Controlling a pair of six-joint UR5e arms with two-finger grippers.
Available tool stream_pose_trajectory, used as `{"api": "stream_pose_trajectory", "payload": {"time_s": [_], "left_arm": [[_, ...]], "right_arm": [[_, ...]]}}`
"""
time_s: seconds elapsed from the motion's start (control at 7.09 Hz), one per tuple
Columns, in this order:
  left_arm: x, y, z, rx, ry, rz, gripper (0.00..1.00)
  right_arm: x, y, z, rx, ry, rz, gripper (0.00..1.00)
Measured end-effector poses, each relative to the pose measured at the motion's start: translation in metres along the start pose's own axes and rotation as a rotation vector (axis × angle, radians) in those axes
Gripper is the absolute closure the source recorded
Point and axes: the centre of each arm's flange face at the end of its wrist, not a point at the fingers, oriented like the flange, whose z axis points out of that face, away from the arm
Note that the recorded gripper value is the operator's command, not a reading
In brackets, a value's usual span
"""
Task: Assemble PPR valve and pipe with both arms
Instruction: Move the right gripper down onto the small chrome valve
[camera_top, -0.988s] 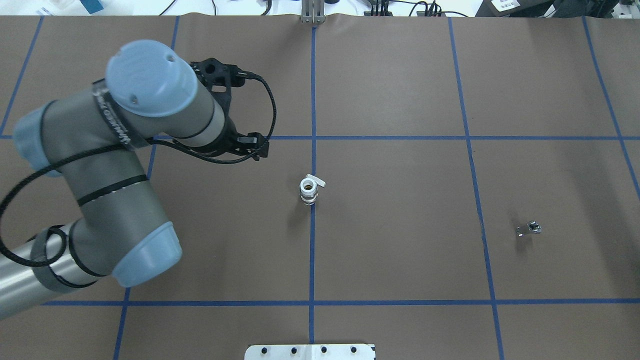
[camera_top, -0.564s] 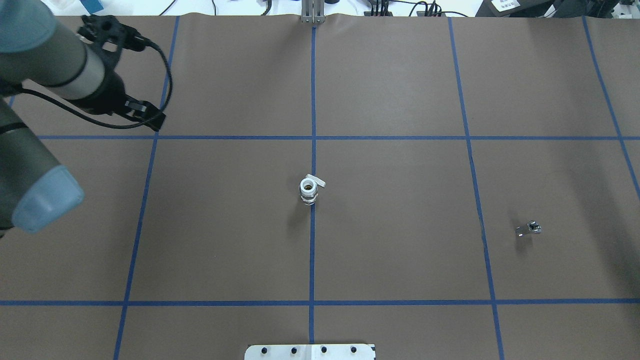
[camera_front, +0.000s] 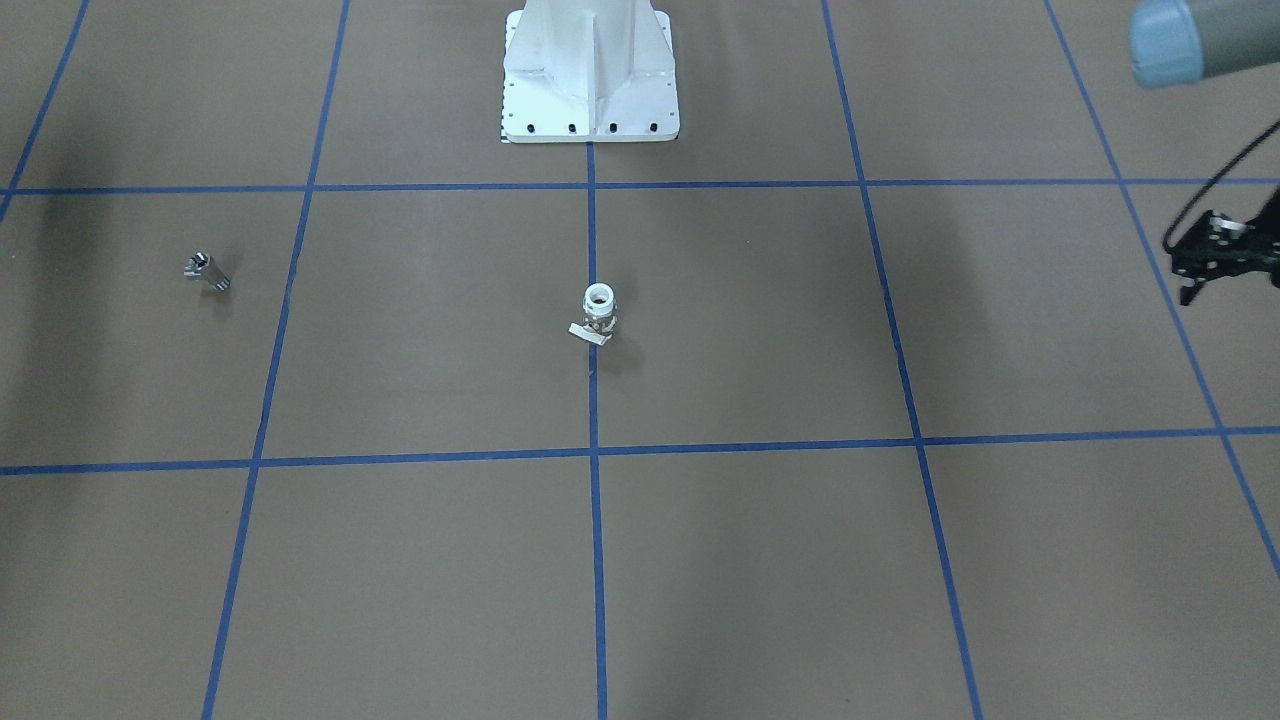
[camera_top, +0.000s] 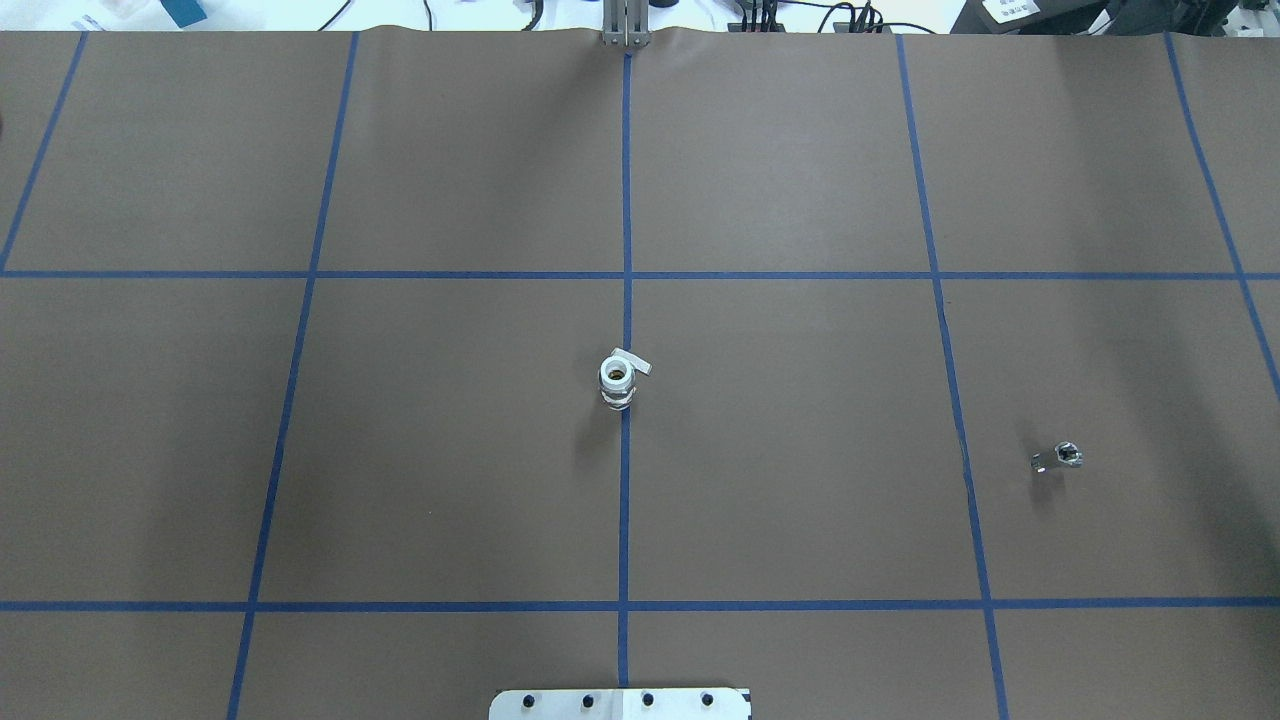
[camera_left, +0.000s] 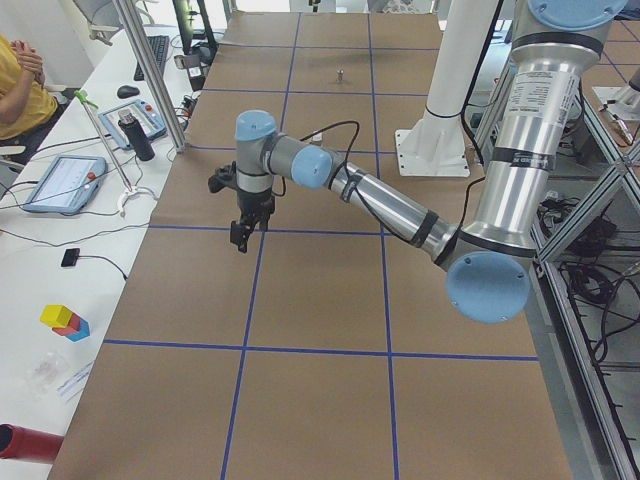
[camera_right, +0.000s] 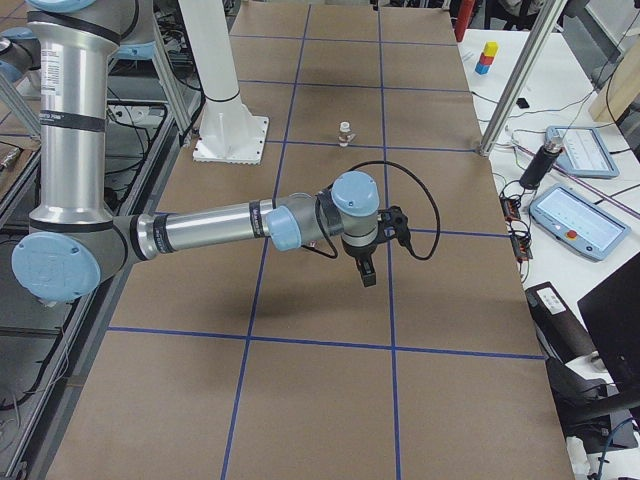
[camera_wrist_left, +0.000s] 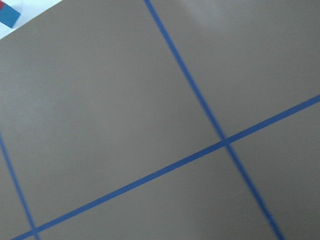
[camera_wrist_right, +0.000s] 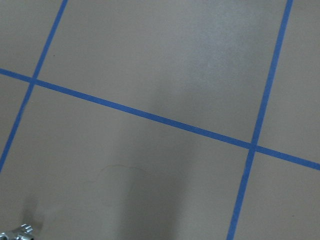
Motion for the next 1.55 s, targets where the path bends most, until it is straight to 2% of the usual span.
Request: {"api": "stream_pose_trajectory", "payload": {"time_s": [0.14, 0.42, 0.56, 0.71, 0.99, 1.27, 1.41, 1.55], "left_arm": [[-0.073, 0.027, 0.016, -0.004, 0.018, 0.028, 0.0], [-0.155, 0.085, 0.034, 0.026, 0.131, 0.016, 0.0], [-0.168, 0.109, 0.04, 0.028, 0.156, -0.006, 0.0], [-0.173, 0.124, 0.044, 0.026, 0.168, -0.024, 0.0], [-0.176, 0.134, 0.048, 0.022, 0.174, -0.036, 0.0], [-0.175, 0.134, 0.046, 0.026, 0.173, -0.032, 0.0], [-0.174, 0.133, 0.044, 0.029, 0.172, -0.03, 0.0], [-0.174, 0.133, 0.043, 0.031, 0.171, -0.029, 0.0]], "right_arm": [[-0.036, -0.005, 0.01, -0.011, 0.028, 0.041, 0.0], [-0.099, -0.004, 0.04, -0.033, 0.077, 0.102, 0.01], [-0.125, 0.004, 0.064, -0.039, 0.099, 0.105, 0.01], [-0.146, 0.02, 0.087, -0.034, 0.098, 0.111, 0.01], [-0.179, 0.047, 0.121, -0.033, 0.09, 0.104, 0.07], [-0.196, 0.061, 0.138, -0.057, 0.088, 0.073, 0.12], [-0.202, 0.067, 0.145, -0.068, 0.092, 0.057, 0.21], [-0.208, 0.072, 0.152, -0.078, 0.096, 0.042, 0.39]]}}
